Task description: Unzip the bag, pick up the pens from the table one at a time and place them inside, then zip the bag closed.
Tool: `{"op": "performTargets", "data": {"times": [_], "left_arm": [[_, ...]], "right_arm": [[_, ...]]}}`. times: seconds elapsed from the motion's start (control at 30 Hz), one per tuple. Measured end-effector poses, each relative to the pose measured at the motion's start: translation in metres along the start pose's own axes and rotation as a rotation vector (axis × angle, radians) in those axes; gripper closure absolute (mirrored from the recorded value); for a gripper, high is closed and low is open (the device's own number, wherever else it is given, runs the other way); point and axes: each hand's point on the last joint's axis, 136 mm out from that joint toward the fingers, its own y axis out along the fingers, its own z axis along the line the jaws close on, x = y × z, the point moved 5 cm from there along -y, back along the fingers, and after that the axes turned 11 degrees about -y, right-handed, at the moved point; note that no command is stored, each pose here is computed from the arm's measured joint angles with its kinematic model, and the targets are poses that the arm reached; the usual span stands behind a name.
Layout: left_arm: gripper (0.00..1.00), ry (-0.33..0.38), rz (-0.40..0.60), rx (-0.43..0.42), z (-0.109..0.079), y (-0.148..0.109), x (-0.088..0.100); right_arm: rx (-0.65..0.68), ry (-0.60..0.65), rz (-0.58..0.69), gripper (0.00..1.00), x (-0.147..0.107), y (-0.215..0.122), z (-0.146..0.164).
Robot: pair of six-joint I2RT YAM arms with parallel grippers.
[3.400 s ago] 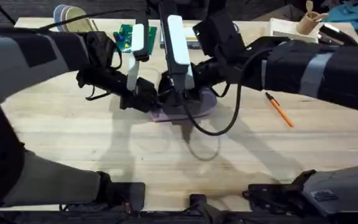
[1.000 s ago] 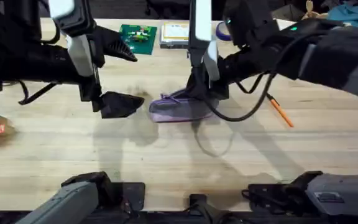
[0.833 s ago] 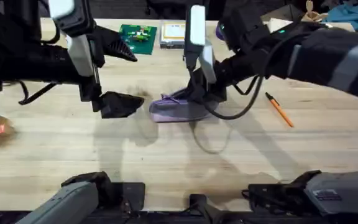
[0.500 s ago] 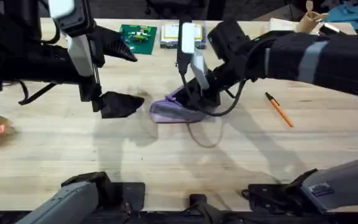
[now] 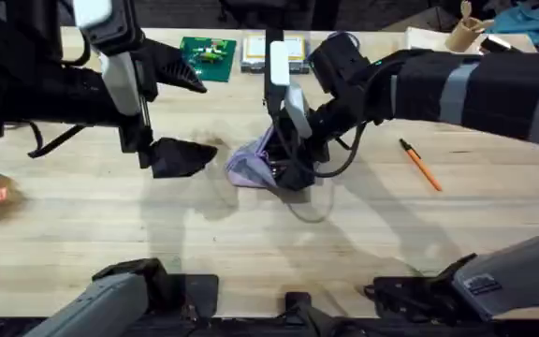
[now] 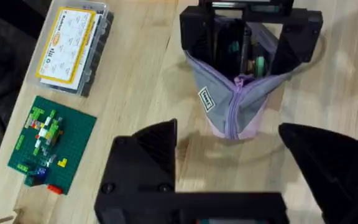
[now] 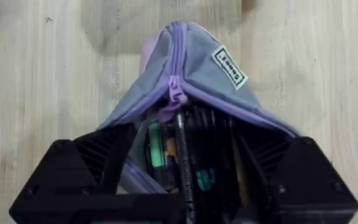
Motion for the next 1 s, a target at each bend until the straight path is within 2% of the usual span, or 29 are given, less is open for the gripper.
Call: {"op": "performTargets", "data": {"times": [0.67, 0.8, 1.0], "left_arm": [[0.007, 0.0, 0.0, 0.0, 0.0, 0.0, 0.0], [0.007, 0.0, 0.0, 0.0, 0.0, 0.0, 0.0], [0.007, 0.0, 0.0, 0.0, 0.0, 0.0, 0.0]], "right_arm": [[-0.031, -0.02, -0.008, 0.008, 0.005, -0.006, -0.003], [-0.096, -0.066, -0.038, 0.005, 0.022, -0.029, -0.003], [-0.199, -0.113, -0.068, 0.005, 0.043, -0.082, 0.011]]}}
